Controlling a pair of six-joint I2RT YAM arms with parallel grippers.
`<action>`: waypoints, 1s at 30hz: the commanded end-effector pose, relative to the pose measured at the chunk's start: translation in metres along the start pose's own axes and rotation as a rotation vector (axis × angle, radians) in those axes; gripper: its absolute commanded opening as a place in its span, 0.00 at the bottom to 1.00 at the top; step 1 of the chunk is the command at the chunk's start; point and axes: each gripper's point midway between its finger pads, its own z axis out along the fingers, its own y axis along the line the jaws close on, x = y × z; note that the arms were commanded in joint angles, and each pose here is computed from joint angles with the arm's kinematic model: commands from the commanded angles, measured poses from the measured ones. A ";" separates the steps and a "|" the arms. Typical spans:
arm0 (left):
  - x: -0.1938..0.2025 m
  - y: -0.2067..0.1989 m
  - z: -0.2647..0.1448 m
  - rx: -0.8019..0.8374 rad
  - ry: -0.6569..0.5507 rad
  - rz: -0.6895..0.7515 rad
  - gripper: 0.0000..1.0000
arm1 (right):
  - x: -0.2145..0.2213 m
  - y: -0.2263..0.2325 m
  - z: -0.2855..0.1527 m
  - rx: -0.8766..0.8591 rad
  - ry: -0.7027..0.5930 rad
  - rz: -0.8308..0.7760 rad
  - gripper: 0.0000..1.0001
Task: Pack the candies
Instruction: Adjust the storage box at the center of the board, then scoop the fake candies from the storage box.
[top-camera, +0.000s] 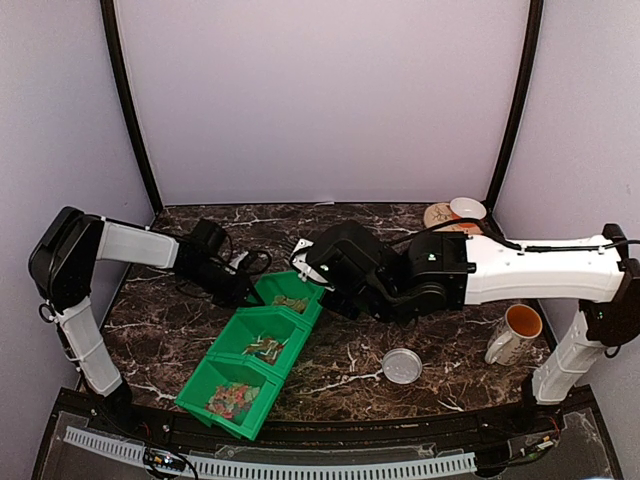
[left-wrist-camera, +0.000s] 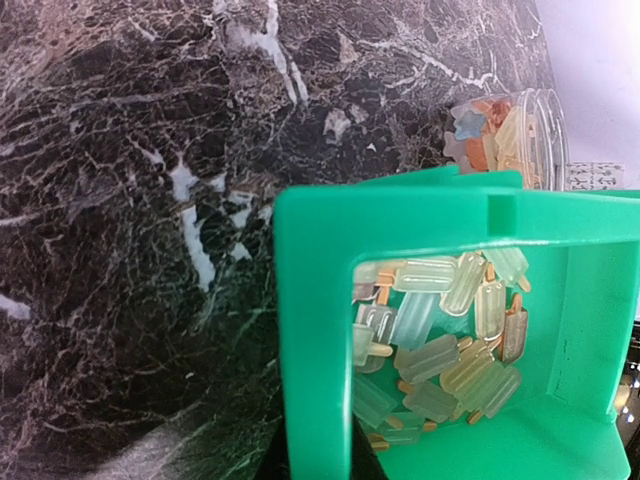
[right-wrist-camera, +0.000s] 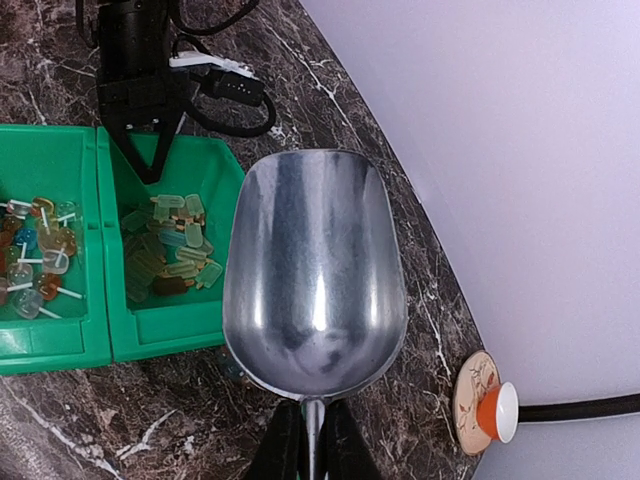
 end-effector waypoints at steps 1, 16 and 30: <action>-0.002 0.005 -0.015 -0.105 0.004 -0.032 0.00 | -0.005 -0.007 -0.010 -0.022 -0.016 0.035 0.00; -0.015 0.018 -0.061 -0.439 -0.099 0.124 0.00 | 0.017 0.040 0.032 -0.112 0.223 -0.178 0.00; -0.009 0.010 -0.054 -0.458 -0.087 0.203 0.00 | 0.022 0.072 0.081 -0.173 0.357 -0.331 0.00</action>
